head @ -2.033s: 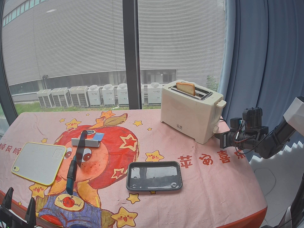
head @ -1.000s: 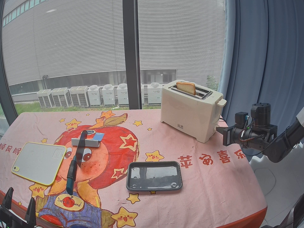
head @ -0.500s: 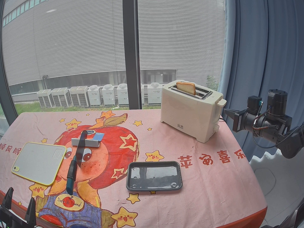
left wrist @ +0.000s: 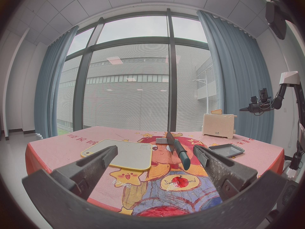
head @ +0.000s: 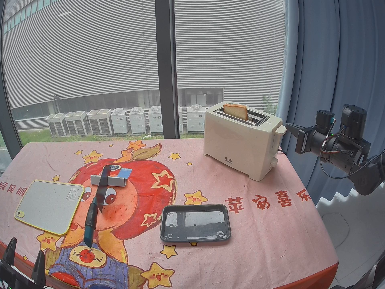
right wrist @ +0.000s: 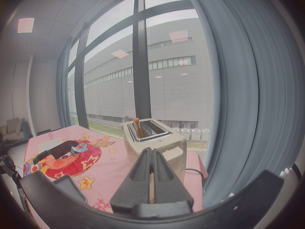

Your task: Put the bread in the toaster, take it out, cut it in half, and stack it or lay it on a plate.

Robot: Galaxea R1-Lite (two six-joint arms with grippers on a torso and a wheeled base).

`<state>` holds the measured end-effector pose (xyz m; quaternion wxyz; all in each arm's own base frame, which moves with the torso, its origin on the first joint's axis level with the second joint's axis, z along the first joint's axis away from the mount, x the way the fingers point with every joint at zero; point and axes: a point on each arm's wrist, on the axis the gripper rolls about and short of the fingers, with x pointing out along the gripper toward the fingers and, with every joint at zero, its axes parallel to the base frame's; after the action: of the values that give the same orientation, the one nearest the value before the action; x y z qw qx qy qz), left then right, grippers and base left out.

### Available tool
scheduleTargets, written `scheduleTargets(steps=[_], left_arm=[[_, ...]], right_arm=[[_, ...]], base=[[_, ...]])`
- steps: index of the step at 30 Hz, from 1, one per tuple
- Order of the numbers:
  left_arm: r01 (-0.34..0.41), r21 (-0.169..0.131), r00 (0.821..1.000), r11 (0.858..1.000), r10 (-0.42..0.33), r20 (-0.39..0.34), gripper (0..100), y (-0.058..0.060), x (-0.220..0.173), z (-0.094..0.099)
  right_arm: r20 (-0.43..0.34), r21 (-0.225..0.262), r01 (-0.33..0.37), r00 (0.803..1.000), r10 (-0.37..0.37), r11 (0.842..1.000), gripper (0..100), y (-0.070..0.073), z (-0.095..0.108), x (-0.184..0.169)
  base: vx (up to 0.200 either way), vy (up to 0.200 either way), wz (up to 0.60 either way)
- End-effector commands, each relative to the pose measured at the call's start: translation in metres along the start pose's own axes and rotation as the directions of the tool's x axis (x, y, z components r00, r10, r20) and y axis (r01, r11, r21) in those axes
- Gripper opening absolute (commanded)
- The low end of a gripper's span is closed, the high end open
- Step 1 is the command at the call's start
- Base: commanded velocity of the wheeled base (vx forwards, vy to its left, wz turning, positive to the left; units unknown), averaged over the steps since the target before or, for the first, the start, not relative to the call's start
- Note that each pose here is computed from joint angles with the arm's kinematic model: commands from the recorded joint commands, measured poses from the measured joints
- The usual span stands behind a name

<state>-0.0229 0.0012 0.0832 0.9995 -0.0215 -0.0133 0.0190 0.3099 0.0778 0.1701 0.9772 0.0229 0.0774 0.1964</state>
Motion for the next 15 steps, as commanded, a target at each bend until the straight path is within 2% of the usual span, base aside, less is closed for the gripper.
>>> scheduleTargets(steps=[1,10,15], left_arm=[[-0.002,0.000,1.000,1.000,0.002,-0.004,100,0.000,0.000,-0.004],[-0.002,0.000,1.000,1.000,0.002,-0.004,100,0.000,0.000,-0.004],[0.000,0.000,1.000,1.000,0.000,-0.004,100,0.000,0.000,-0.004]], right_arm=[[0.001,0.009,0.014,1.000,-0.014,1.000,0,-0.007,-0.015,0.019],[-0.021,0.018,0.038,0.999,-0.038,0.999,0,-0.018,-0.031,0.034],[-0.042,0.021,0.042,0.998,-0.041,0.999,0,-0.020,-0.037,0.036]], base=[[0.000,0.000,0.00],[0.000,0.000,0.00],[0.000,0.000,0.00]])
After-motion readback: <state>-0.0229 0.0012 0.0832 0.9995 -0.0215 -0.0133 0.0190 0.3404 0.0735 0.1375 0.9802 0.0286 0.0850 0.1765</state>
